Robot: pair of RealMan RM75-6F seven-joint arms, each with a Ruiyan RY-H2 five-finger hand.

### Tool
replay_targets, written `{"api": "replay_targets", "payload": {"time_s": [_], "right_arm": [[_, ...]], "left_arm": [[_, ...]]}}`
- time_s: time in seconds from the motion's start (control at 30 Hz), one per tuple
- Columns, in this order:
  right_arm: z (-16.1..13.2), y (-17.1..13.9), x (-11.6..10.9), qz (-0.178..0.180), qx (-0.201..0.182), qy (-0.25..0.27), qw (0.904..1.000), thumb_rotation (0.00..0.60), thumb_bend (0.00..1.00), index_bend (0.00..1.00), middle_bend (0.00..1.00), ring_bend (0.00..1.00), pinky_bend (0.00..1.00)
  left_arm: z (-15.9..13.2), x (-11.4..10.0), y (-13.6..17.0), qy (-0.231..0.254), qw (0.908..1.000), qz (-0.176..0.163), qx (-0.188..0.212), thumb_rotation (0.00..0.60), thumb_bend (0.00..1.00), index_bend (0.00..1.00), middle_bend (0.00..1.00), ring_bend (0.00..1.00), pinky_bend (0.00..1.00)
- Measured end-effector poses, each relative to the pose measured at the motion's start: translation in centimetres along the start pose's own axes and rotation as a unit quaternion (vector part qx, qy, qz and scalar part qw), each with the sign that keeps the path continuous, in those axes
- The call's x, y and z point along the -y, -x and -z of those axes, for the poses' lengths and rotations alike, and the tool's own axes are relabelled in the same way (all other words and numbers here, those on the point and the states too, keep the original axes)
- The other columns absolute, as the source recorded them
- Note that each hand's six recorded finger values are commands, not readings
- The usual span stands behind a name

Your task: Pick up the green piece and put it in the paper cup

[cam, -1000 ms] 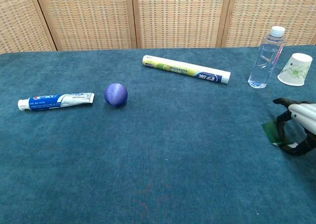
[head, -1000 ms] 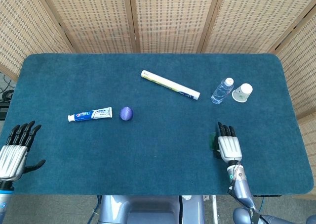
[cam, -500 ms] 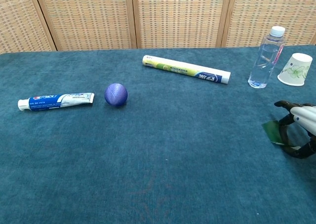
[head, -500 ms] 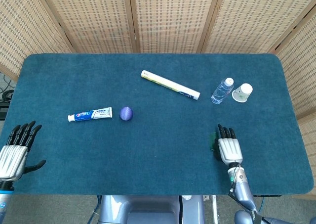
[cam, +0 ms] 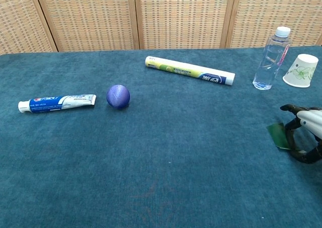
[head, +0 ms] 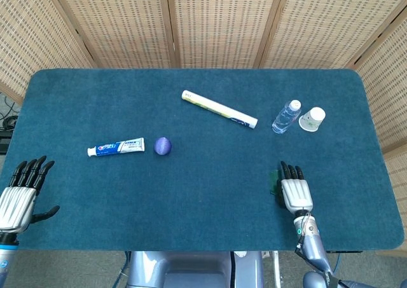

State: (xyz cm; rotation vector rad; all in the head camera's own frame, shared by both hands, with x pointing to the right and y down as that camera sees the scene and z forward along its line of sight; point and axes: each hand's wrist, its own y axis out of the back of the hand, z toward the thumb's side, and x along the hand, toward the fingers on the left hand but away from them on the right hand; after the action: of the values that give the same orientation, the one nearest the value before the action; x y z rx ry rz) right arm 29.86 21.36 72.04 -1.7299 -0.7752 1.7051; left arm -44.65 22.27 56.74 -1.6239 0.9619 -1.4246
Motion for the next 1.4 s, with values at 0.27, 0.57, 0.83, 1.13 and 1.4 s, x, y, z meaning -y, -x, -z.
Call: {"api": "replay_targets", "payload": {"time_s": [0.27,0.57,0.83,1.13,1.4], "right_arm": [[-0.4,0.3,-0.7,0.008,-0.006,-0.004,0.9999,0.6,0.44,0.59,0.01,0.0,0.0],[-1.3,1.3,-2.4,0.026,-0.015,-0.01,0.9995,0.6,0.44,0.61,0.02,0.0,0.0],[-1.6,2.3,-3.6,0.038,-0.016,-0.016,0.999,0.6,0.44,0.61,0.02,0.0,0.0],[-1.8,3.4,-6.7,0.074,-0.013,-0.021,0.9969,0.6,0.44,0.61,0.03,0.0,0.0],[-1.9,3.3,-9.8,0.105,-0.017,-0.025,0.994,0.6,0.44,0.61,0.03,0.0,0.0]], "left_arm": [[0.0,0.0,-0.1,0.0,1.0,-0.001,-0.001,0.6,0.07,0.0,0.0,0.0,0.0],[0.1,-0.2,0.0,0.001,1.0,-0.005,-0.001,0.6,0.08,0.0,0.0,0.0,0.0],[0.2,-0.3,0.0,0.002,1.0,-0.006,-0.003,0.6,0.08,0.0,0.0,0.0,0.0],[0.3,-0.4,0.0,0.002,1.0,-0.008,-0.005,0.6,0.08,0.0,0.0,0.0,0.0],[0.4,-0.6,0.0,0.002,0.9999,-0.011,-0.006,0.6,0.08,0.0,0.0,0.0,0.0]]}}
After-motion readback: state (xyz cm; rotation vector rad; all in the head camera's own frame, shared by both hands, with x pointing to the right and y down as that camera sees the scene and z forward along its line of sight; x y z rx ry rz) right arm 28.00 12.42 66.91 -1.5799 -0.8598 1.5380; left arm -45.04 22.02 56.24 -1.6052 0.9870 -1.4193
